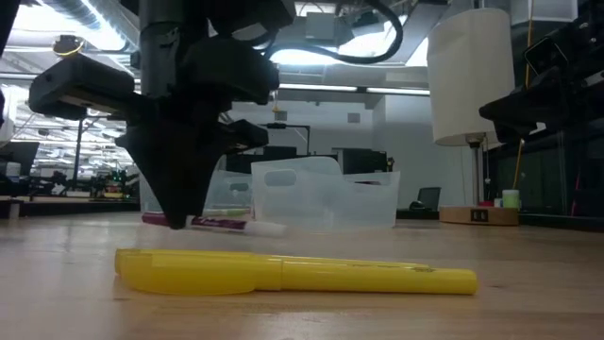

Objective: Pick & Place Markers
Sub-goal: Put the violet marker into the transparent bin, then put the top yellow pen into the white bin

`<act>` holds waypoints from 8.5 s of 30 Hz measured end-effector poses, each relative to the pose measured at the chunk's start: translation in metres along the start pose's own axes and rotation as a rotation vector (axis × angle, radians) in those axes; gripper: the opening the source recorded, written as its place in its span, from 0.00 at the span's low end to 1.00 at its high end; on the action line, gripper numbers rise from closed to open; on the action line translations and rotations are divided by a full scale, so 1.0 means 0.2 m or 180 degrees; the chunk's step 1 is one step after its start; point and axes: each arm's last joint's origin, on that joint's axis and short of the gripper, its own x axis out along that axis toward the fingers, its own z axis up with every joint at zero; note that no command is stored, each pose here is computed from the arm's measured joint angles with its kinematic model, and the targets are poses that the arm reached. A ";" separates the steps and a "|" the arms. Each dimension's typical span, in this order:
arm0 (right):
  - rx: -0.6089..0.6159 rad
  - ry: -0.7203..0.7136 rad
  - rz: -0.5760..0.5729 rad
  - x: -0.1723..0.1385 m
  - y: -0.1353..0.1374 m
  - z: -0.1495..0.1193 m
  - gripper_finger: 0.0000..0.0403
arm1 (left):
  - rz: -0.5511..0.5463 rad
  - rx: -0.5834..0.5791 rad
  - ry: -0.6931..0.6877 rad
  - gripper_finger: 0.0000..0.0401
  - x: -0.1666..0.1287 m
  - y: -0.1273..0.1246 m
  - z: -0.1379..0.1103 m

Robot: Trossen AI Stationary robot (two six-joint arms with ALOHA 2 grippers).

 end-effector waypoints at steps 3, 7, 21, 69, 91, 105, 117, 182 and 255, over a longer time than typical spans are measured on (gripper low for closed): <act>0.0001 0.0001 0.0000 0.00 0.00 0.00 0.10 | 0.0016 -0.0022 -0.0049 0.07 -0.03 0.01 0.00; 0.0001 0.0000 0.0000 0.00 0.00 0.00 0.10 | 0.0072 -0.0073 -0.0183 0.07 -0.10 0.04 0.00; 0.0001 0.0000 -0.0002 0.00 0.00 0.00 0.10 | 0.0525 -0.0466 -0.0612 0.07 -0.39 0.23 -0.07; 0.0000 0.0001 0.0000 0.00 0.00 0.00 0.10 | 0.1098 -0.3528 -0.0227 0.07 -0.79 0.98 -0.93; 0.0001 0.0000 0.0000 0.00 0.00 0.00 0.10 | 0.0927 -0.4511 -0.0187 0.07 -0.75 1.05 -1.09; 0.0001 -0.0001 -0.0001 0.00 0.00 0.00 0.10 | 0.0769 -0.4478 -0.0107 0.07 -0.63 1.12 -1.07; 0.0001 0.0000 -0.0001 0.00 0.00 0.00 0.10 | 0.0751 -0.4447 -0.0094 0.09 -0.56 1.16 -1.05; 0.0000 0.0000 0.0000 0.00 0.00 0.00 0.10 | 0.0652 -0.3842 -0.0458 0.01 -0.69 0.92 -0.79; 0.0001 -0.0001 0.0000 0.00 0.00 0.00 0.10 | -0.0181 -0.0808 -0.1554 0.05 -0.53 -0.15 0.32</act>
